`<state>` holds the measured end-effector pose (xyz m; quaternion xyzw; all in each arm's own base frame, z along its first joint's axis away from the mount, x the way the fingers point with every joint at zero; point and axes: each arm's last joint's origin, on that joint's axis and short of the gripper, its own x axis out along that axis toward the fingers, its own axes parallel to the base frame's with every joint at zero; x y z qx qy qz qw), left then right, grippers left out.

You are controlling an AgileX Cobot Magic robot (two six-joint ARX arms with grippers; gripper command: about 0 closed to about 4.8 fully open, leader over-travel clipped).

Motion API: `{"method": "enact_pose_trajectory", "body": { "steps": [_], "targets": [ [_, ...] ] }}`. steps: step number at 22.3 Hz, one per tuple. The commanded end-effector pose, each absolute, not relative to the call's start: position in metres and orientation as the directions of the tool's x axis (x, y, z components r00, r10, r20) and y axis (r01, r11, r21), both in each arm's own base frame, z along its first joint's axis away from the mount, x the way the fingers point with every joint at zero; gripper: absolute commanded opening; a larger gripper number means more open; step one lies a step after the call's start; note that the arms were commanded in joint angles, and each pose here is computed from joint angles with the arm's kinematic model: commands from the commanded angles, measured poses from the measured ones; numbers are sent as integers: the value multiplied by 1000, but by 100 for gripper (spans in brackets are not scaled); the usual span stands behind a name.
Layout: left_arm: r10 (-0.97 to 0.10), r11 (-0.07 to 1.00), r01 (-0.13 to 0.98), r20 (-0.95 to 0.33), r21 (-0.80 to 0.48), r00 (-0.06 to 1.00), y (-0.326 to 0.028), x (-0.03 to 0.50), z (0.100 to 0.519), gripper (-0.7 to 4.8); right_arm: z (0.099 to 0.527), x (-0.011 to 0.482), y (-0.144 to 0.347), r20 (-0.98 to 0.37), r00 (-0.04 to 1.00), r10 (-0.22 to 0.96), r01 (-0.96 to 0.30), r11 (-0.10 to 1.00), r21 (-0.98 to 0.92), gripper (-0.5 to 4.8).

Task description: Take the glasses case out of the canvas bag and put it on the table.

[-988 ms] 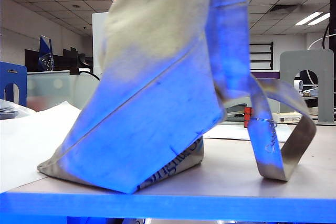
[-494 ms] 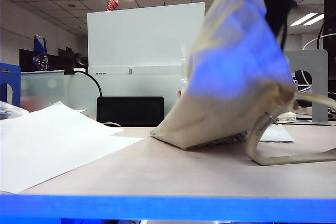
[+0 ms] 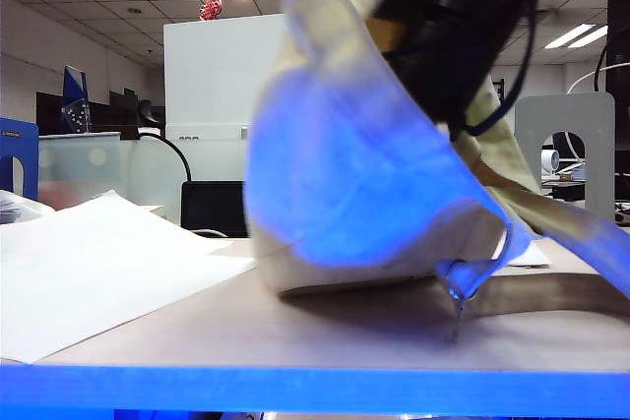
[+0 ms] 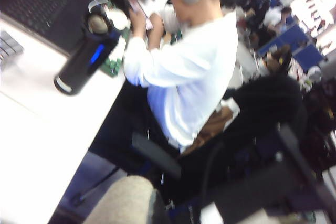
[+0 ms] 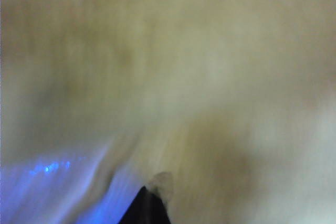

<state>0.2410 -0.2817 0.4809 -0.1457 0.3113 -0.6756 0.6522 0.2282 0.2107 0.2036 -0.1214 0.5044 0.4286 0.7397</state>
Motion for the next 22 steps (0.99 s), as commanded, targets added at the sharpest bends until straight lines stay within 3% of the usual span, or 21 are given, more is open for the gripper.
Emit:
{"method": "enact_pose_trajectory", "body": {
  "steps": [1, 4, 6, 8, 10, 13, 15, 18, 20, 22],
  "targets": [
    [-975, 20, 796, -189, -604, -119, -283, 237, 485, -2, 202, 211, 234, -843, 90, 530, -799, 544, 257, -5],
    [-957, -40, 753, -192, -657, -218, -285, 229, 483, -2, 199, 203, 248, -857, 186, 480, -826, 549, 129, -5],
    [-935, -60, 753, -227, -655, -272, -290, 213, 480, -2, 184, 226, 234, -884, 237, 403, -797, 601, 60, -5],
    [-903, -72, 756, -279, -650, -326, -296, 195, 475, -1, 162, 271, 188, -914, 267, 304, -674, 737, 49, -5],
    [-895, -71, 777, -304, -626, -326, -300, 186, 473, -1, 172, 284, 161, -901, 267, 343, -615, 780, 115, -5],
    [-903, -89, 774, -276, -627, -328, -302, 187, 477, -1, 199, 270, 179, -851, 376, 367, -670, 742, 24, -5],
    [-910, -84, 781, -272, -619, -314, -299, 187, 479, -1, 200, 255, 198, -849, 352, 395, -731, 682, 14, -5],
    [-912, -73, 781, -274, -620, -304, -291, 187, 483, -1, 175, 234, 201, -885, 358, 297, -779, 617, -108, -5],
    [-919, -80, 791, -262, -607, -294, -280, 181, 492, -1, 145, 221, 186, -904, 367, 217, -769, 618, -164, -5],
    [-927, -87, 799, -245, -595, -284, -269, 176, 502, -1, 144, 219, 182, -900, 393, 190, -757, 622, -199, -5]
  ]
}}
